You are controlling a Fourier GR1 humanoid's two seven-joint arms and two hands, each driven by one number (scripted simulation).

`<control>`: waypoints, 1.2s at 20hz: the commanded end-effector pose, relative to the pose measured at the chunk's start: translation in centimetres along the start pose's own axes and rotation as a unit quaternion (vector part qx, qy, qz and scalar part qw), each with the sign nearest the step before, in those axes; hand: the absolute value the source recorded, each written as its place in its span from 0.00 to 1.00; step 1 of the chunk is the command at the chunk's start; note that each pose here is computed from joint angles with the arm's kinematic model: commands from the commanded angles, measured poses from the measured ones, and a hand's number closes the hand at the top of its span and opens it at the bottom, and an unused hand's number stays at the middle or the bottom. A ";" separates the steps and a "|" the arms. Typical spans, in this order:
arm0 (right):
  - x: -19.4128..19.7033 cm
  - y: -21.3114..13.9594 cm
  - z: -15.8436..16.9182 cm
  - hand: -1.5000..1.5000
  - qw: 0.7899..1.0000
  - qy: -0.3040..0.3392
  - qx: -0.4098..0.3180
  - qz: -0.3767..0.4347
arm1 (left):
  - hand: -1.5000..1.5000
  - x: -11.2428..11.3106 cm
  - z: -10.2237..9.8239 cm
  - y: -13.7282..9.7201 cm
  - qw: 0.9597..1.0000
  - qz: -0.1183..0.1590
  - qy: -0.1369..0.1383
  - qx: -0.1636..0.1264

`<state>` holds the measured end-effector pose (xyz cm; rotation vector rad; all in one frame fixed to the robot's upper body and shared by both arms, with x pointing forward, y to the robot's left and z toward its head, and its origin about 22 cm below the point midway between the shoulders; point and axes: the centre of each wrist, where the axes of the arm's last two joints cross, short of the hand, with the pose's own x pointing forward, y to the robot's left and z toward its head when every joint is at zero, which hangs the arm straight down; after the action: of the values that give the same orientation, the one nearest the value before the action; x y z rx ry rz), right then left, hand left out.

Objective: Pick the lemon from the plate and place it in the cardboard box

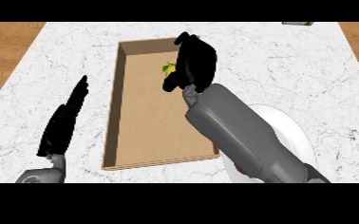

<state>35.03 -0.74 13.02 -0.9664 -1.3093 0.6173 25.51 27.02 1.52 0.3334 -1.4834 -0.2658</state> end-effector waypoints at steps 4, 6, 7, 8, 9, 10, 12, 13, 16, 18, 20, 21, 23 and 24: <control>-1.1 2.5 -1.7 0.00 0.993 0.053 -0.044 -0.098 | 0.50 1.0 0.1 -0.7 1.000 0.001 0.003 -0.007; 0.4 0.8 -1.9 0.00 0.985 0.040 -0.071 -0.155 | 0.50 0.3 -0.3 0.4 1.000 0.000 0.001 0.009; -0.4 1.5 -1.6 0.00 0.980 0.042 -0.091 -0.171 | 0.50 0.2 0.4 -1.4 1.000 0.004 0.007 0.005; 0.0 0.6 -2.3 0.00 0.972 0.034 -0.120 -0.198 | 0.50 0.5 0.1 0.7 1.000 0.006 0.007 0.010; -0.5 0.7 -2.6 0.00 0.966 0.038 -0.138 -0.217 | 0.50 -0.3 0.7 0.6 1.000 0.000 0.009 0.015; -1.3 0.8 -3.1 0.00 0.959 0.050 -0.153 -0.234 | 0.50 -0.6 0.8 -0.5 1.000 0.005 0.012 0.013; -0.2 -0.1 -2.4 0.00 0.944 0.037 -0.165 -0.283 | 0.50 -0.4 0.6 0.1 1.000 0.001 0.020 0.018; -1.0 0.3 -2.5 0.00 0.937 0.037 -0.180 -0.297 | 0.50 -1.1 0.7 0.0 1.000 0.006 0.017 0.016; -2.3 -0.4 -1.7 0.00 0.916 0.034 -0.194 -0.349 | 0.50 -1.1 1.2 0.8 0.999 0.009 0.025 0.034; -3.7 -0.2 -1.6 0.00 0.902 0.041 -0.222 -0.367 | 0.50 -1.5 1.7 0.9 0.999 -0.001 0.034 0.036; -5.1 -1.0 -1.5 0.00 0.894 0.054 -0.241 -0.373 | 0.50 -2.1 2.3 1.7 0.999 -0.006 0.028 0.045; -4.6 -1.3 -2.4 0.00 0.885 0.064 -0.260 -0.379 | 0.50 -1.1 1.5 3.7 0.999 -0.001 0.026 0.038; -8.3 -2.4 -1.9 0.00 0.887 0.073 -0.277 -0.361 | 0.50 -1.8 1.7 2.6 0.998 -0.008 0.033 0.048; -9.5 -2.4 -0.5 0.00 0.886 0.084 -0.270 -0.367 | 0.50 -2.1 2.9 2.8 0.998 0.005 0.041 0.048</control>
<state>35.33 -7.03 11.07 -0.8264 -1.6170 -0.2811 23.61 29.65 0.97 0.4026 -1.4352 -0.1919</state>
